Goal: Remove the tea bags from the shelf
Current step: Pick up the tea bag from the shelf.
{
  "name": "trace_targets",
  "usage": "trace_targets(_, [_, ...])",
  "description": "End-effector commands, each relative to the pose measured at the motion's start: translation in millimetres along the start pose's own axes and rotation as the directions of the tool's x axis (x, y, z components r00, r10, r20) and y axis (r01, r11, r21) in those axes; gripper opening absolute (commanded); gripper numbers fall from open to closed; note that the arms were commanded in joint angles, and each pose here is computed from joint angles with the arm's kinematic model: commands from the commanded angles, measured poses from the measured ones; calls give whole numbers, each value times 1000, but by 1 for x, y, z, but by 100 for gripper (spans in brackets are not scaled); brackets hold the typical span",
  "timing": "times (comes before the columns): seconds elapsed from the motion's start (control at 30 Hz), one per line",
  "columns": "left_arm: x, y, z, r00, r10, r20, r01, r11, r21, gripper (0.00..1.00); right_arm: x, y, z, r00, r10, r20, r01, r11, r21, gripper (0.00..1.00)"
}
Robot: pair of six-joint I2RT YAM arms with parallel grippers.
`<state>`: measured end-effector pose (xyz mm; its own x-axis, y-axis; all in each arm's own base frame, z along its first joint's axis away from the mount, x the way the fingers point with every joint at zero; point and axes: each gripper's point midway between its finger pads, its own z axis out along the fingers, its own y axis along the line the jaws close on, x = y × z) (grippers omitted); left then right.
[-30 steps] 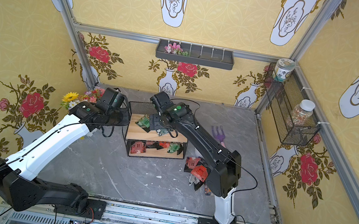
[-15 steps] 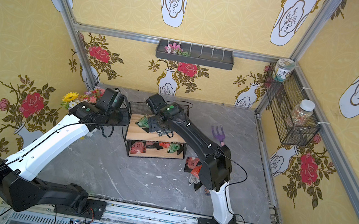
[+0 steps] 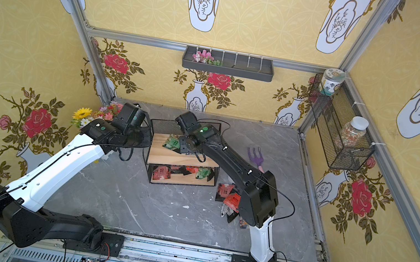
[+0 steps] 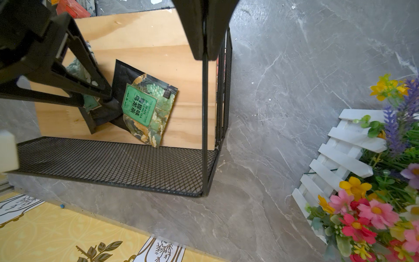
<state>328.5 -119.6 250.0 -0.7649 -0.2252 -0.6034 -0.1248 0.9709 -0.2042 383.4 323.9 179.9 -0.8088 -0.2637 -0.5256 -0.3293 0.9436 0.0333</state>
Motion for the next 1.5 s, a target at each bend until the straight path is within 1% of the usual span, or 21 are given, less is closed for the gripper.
trace_targets(0.0, [-13, -6, -4, 999, -9, 52, 7, 1000, 24, 0, 40, -10, 2, 987, 7, -158, -2, 1000, 27, 45])
trace_targets(0.17, [-13, -6, -4, 999, -12, 52, 10, 1000, 28, 0, 37, -7, -2, 989, 30, -146, -30, 1000, 3, 38])
trace_targets(0.3, [-14, -7, -5, 998, -13, 54, 11, 1000, 30, 0, 34, -7, -5, 989, 57, -138, -60, 998, -21, 30])
trace_targets(0.47, [-13, -6, -5, 998, -15, 53, 14, 999, 30, 0, 25, -7, -15, 992, 71, -105, -75, 997, -30, 22])
trace_targets(0.7, [-12, -6, -5, 999, -20, 50, 18, 999, 33, 0, 6, -8, -42, 998, 63, -11, -64, 998, -21, 12])
trace_targets(0.83, [-11, -7, -4, 999, -23, 47, 21, 999, 33, 0, 1, -6, -62, 998, 56, 39, -55, 998, -24, 9])
trace_targets(0.93, [-12, -6, -5, 998, -23, 52, 21, 999, 33, 0, 4, -5, -75, 997, 49, 61, -48, 998, -32, 8])
trace_targets(1.07, [-12, -6, -4, 998, -25, 50, 23, 999, 33, 0, 19, -1, -92, 996, 40, 82, -36, 998, -46, 8])
trace_targets(1.17, [-13, -6, -5, 998, -24, 55, 22, 999, 31, 0, 43, 2, -101, 997, 36, 68, -33, 998, -45, 7])
trace_targets(1.23, [-13, -6, -5, 998, -24, 57, 22, 999, 30, 0, 67, 1, -104, 998, 40, 44, -39, 999, -22, 6])
trace_targets(1.33, [-13, -5, -5, 998, -23, 56, 21, 999, 28, 0, 103, -10, -105, 996, 93, 14, -93, 996, -3, 6])
trace_targets(1.47, [-13, -5, -5, 998, -23, 58, 21, 999, 26, 0, 142, -36, -100, 983, 185, -17, -184, 982, 52, 6])
